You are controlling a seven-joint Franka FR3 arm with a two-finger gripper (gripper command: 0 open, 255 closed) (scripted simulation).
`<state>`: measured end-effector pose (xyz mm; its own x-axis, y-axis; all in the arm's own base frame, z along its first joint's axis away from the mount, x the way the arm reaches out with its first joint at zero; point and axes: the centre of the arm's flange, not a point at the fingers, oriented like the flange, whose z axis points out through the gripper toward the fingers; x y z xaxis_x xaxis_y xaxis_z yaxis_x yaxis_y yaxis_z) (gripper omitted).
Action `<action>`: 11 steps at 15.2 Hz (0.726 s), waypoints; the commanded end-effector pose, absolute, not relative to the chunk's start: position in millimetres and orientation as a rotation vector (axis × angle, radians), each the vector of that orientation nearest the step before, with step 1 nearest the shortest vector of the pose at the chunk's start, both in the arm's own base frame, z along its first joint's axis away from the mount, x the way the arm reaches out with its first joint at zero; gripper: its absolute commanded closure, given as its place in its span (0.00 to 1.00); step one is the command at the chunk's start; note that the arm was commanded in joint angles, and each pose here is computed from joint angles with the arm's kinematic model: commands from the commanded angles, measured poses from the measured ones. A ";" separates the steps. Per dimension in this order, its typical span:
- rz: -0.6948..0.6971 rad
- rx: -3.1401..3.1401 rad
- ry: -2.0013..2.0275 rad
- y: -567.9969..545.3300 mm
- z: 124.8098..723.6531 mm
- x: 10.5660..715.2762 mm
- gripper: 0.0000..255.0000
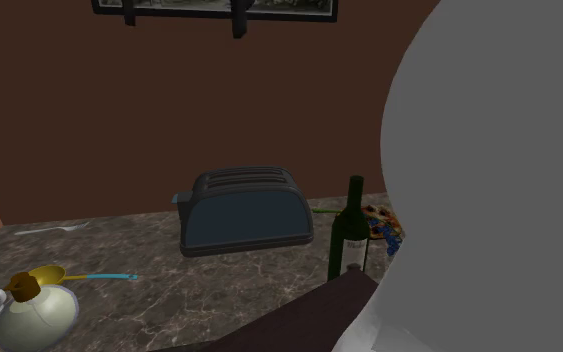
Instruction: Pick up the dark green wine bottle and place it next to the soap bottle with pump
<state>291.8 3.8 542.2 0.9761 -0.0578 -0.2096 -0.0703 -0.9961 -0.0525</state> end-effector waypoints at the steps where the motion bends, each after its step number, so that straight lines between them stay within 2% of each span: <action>1: 0.322 -3.063 0.099 3.8 542.2 291.8 0.00; 11: 0.273 -3.073 0.074 -102.4 469.1 308.0 0.00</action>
<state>306.8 -90.8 473.5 0.9823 -0.0456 -0.1819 -0.0559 -0.9971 -0.0517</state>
